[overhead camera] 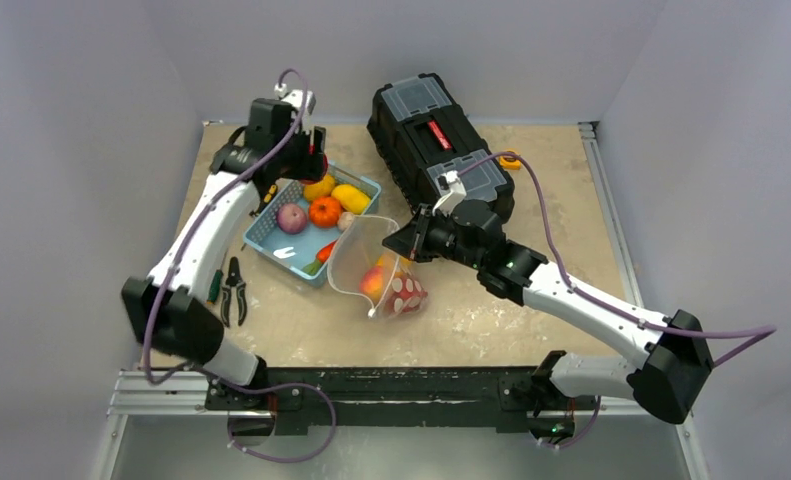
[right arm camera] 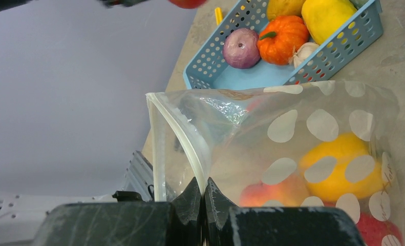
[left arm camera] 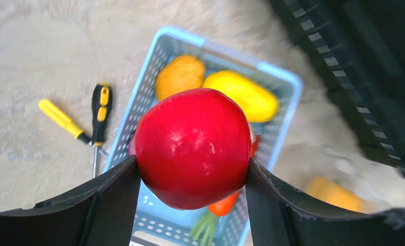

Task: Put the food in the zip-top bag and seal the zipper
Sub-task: Pick up the fake fruit from the bin, then place the fake fruit in the zipper food storage bag.

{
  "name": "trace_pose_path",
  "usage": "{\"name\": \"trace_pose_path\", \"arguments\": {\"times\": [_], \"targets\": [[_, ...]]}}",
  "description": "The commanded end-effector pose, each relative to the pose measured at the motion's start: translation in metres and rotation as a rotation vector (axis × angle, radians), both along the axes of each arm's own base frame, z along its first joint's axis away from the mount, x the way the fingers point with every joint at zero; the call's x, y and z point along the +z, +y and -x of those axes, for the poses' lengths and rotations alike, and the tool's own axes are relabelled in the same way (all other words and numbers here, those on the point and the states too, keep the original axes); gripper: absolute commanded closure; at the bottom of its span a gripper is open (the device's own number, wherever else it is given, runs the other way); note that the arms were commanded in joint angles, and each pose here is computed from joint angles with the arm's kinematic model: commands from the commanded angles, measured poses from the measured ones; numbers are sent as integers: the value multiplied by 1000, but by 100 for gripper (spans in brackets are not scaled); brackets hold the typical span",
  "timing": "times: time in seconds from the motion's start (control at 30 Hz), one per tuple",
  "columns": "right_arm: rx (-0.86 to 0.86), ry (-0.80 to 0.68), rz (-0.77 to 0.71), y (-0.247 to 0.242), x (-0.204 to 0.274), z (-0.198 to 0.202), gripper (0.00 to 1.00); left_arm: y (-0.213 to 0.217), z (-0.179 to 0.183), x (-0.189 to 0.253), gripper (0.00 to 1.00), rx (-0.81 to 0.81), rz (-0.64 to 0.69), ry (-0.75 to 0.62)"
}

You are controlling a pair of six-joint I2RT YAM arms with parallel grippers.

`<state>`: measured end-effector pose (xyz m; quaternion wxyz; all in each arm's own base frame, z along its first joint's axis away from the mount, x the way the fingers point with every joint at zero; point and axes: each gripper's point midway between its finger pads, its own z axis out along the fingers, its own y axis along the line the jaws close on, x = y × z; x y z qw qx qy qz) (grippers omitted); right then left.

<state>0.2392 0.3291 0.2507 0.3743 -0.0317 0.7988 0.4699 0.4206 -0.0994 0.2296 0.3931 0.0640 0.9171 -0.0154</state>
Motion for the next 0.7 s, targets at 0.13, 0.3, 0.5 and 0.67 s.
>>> {"name": "trace_pose_path", "arguments": {"times": [0.13,0.3,0.5,0.67], "targets": [[-42,-74,-69,-6,30,-3,100,-72,86,151,72,-490,381,-488],[-42,-66,-110,-4,36,-3,100,-110,163,185,66,-861,409,-614],[-44,-73,-121,-5,40,-2,100,-129,203,153,65,-1022,255,-574],[-52,-88,-131,-7,48,-2,100,-135,219,136,66,-1116,191,-543]]}}
